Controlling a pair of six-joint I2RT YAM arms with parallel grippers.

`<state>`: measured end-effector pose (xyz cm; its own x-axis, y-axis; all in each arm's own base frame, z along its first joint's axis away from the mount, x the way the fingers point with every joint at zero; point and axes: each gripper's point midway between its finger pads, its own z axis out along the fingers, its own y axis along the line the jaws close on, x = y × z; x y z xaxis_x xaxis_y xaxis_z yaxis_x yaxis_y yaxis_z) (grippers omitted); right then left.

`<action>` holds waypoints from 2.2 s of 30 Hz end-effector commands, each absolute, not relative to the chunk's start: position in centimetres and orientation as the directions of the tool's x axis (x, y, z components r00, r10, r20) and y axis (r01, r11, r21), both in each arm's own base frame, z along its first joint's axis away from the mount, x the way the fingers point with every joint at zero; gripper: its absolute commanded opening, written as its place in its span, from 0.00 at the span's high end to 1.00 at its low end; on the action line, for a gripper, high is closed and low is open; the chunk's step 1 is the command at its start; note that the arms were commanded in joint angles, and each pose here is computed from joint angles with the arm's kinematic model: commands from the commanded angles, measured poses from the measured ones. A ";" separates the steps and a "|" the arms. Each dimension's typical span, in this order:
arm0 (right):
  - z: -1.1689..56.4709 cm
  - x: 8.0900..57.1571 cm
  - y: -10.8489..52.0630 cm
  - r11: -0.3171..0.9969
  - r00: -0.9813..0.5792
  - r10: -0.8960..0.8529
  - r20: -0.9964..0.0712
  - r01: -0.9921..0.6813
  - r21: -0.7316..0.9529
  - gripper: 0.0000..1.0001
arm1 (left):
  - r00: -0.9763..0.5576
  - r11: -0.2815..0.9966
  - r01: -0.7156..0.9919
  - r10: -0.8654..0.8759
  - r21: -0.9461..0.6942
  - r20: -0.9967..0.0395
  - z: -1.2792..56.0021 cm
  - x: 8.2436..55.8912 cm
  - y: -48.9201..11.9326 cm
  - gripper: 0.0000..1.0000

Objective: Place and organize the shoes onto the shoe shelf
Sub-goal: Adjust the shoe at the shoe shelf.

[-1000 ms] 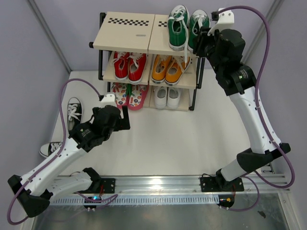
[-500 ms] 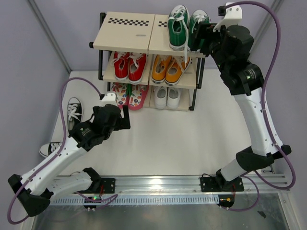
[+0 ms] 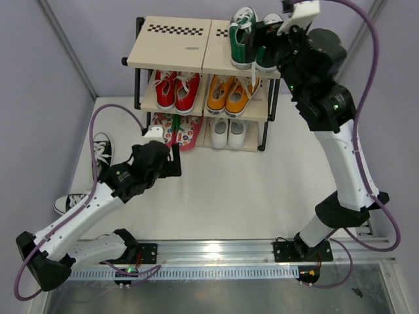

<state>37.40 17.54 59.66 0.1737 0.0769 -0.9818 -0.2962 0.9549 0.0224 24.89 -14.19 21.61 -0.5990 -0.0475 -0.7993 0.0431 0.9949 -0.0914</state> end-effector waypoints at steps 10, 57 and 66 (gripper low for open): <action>54.4 42.1 19.6 0.982 0.087 -0.187 -0.979 0.020 -0.186 0.12 | -0.542 0.992 0.009 -0.097 -0.122 -0.835 23.8 24.6 -12.9 0.01; 55.0 44.5 21.2 0.990 0.160 0.096 -0.982 0.084 0.111 0.90 | -0.473 0.991 -0.039 -0.129 -0.125 -0.872 24.2 22.3 -9.1 0.01; 54.8 44.4 20.0 0.986 0.154 0.036 -0.987 0.153 0.060 0.90 | -0.467 0.991 -0.038 -0.133 -0.131 -0.874 24.2 22.2 -9.1 0.01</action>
